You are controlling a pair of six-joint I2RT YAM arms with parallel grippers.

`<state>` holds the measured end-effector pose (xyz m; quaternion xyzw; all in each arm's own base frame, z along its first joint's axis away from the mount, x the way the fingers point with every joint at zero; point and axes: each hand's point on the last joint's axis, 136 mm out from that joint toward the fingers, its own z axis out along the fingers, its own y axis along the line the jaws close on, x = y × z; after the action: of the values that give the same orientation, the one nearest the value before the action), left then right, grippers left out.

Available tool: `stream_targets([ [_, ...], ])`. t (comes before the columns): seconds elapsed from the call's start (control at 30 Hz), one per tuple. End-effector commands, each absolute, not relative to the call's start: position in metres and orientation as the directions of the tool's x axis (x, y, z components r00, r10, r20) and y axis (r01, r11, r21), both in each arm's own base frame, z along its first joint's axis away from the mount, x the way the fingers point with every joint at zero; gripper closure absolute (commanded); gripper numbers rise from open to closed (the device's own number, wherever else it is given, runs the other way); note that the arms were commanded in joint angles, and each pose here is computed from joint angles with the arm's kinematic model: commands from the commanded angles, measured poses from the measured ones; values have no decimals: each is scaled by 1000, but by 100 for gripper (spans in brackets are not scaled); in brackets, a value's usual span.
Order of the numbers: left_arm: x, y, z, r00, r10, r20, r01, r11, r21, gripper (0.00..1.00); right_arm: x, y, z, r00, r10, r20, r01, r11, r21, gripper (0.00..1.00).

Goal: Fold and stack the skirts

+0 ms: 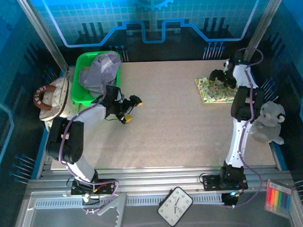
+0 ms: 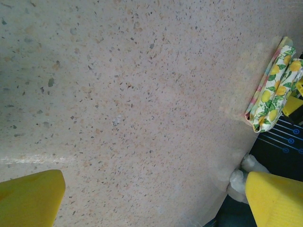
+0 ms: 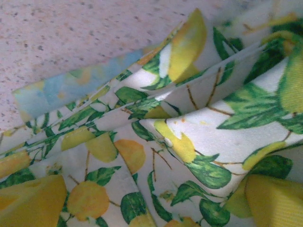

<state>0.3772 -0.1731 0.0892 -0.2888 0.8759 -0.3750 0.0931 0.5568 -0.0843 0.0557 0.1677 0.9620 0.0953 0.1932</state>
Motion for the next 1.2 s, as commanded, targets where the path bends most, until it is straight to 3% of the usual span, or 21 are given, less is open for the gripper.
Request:
stream_targets([
  [0.0, 372, -166, 90, -812, -583, 43, -441, 561, -701, 1, 566, -64, 65, -883, 310, -354, 208, 932, 298, 2],
  [0.37, 373, -166, 91, -811, -583, 42, -439, 559, -703, 1, 539, -75, 123, -818, 359, -449, 293, 932, 211, 2],
  [0.47, 373, -167, 90, -813, -580, 45, -438, 559, -704, 1, 526, -70, 117, -839, 339, -425, 285, 940, 187, 17],
  [0.53, 374, -168, 90, -815, -578, 47, -437, 558, -706, 1, 518, -73, 105, -847, 355, -395, 321, 935, 154, 45],
  [0.6, 375, -167, 92, -816, -576, 43, -433, 561, -706, 1, 511, -74, 95, -847, 385, -366, 356, 923, 146, 65],
  [0.7, 378, -161, 105, -818, -575, 24, -420, 567, -709, 1, 507, -65, 96, -828, 428, -362, 377, 903, 204, 82],
  [0.8, 383, -147, 131, -822, -567, -53, -381, 616, -689, 1, 503, -49, 118, -786, 474, -398, 372, 876, 308, 85],
  [0.87, 386, -131, 151, -815, -568, -120, -365, 662, -655, 1, 498, -37, 140, -746, 500, -439, 354, 857, 376, 80],
  [0.97, 395, -98, 181, -786, -571, -238, -359, 734, -577, 1, 487, -23, 176, -687, 511, -517, 316, 851, 421, 63],
  [1.03, 401, -73, 196, -757, -571, -318, -373, 777, -508, 1, 477, -16, 195, -657, 510, -554, 292, 851, 437, 39],
  [1.1, 408, -48, 208, -731, -571, -374, -404, 803, -438, 1, 466, -13, 213, -623, 513, -591, 273, 850, 450, 0],
  [1.17, 417, -29, 212, -715, -571, -403, -434, 815, -384, 1, 455, -15, 226, -583, 523, -622, 279, 848, 451, 0],
])
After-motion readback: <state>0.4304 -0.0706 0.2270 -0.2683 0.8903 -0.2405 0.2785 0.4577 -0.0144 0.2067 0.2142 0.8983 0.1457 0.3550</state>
